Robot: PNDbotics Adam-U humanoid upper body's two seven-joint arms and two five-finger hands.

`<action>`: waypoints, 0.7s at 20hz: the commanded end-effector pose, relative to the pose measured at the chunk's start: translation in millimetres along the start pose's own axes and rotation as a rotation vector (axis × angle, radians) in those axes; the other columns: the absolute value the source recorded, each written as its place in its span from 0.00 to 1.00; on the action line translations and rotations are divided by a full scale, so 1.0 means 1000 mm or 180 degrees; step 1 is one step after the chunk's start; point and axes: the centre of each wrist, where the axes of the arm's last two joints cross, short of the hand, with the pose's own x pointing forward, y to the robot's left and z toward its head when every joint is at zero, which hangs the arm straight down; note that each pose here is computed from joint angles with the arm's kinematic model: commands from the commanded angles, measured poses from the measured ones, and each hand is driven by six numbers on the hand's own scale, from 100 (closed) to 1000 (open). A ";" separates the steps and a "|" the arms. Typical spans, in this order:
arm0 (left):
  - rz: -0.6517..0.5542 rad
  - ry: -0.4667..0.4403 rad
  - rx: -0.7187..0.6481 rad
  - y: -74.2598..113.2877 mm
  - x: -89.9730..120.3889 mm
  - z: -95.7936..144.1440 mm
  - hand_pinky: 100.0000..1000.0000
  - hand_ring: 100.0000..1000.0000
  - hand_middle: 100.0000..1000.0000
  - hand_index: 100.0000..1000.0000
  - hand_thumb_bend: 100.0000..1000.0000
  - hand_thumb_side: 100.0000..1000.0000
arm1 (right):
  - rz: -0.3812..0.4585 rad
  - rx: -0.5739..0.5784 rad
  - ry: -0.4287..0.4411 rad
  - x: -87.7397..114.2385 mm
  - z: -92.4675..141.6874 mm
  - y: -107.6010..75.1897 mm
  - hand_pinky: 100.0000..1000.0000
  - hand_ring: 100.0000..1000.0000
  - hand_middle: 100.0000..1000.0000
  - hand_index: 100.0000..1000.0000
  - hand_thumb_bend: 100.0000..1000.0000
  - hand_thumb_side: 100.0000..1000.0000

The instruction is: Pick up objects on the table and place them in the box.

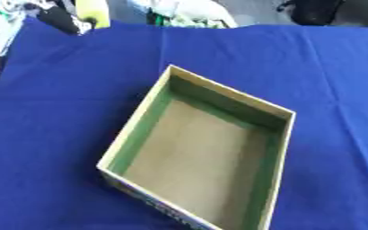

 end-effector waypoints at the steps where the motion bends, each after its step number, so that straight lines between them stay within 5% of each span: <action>1: -0.0076 -0.0254 0.0137 0.019 0.018 0.008 0.70 0.81 0.91 0.72 0.00 0.19 | 0.0073 -0.0048 -0.0108 0.006 -0.006 -0.009 0.52 0.60 0.48 0.78 0.00 1.00; 11: -0.0352 -0.1433 -0.0013 -0.001 0.105 0.048 0.66 0.78 0.91 0.72 0.00 0.20 | 0.0108 -0.0051 -0.0136 0.007 -0.007 -0.011 0.52 0.60 0.48 0.78 0.00 1.00; 12: -0.0351 -0.1564 -0.0057 -0.005 0.114 0.054 0.65 0.77 0.91 0.72 0.00 0.09 | 0.0113 -0.0056 -0.0140 0.007 -0.008 -0.011 0.52 0.60 0.48 0.78 0.00 1.00; 13: -0.0349 -0.1681 -0.0101 -0.009 0.121 0.061 0.64 0.76 0.91 0.72 0.00 0.20 | 0.0119 -0.0061 -0.0144 0.007 -0.008 -0.012 0.52 0.60 0.48 0.78 0.00 1.00; 14: -0.0339 -0.1800 -0.0144 -0.014 0.129 0.068 0.64 0.76 0.91 0.71 0.00 0.20 | 0.0124 -0.0067 -0.0148 0.007 -0.008 -0.012 0.52 0.60 0.48 0.78 0.00 1.00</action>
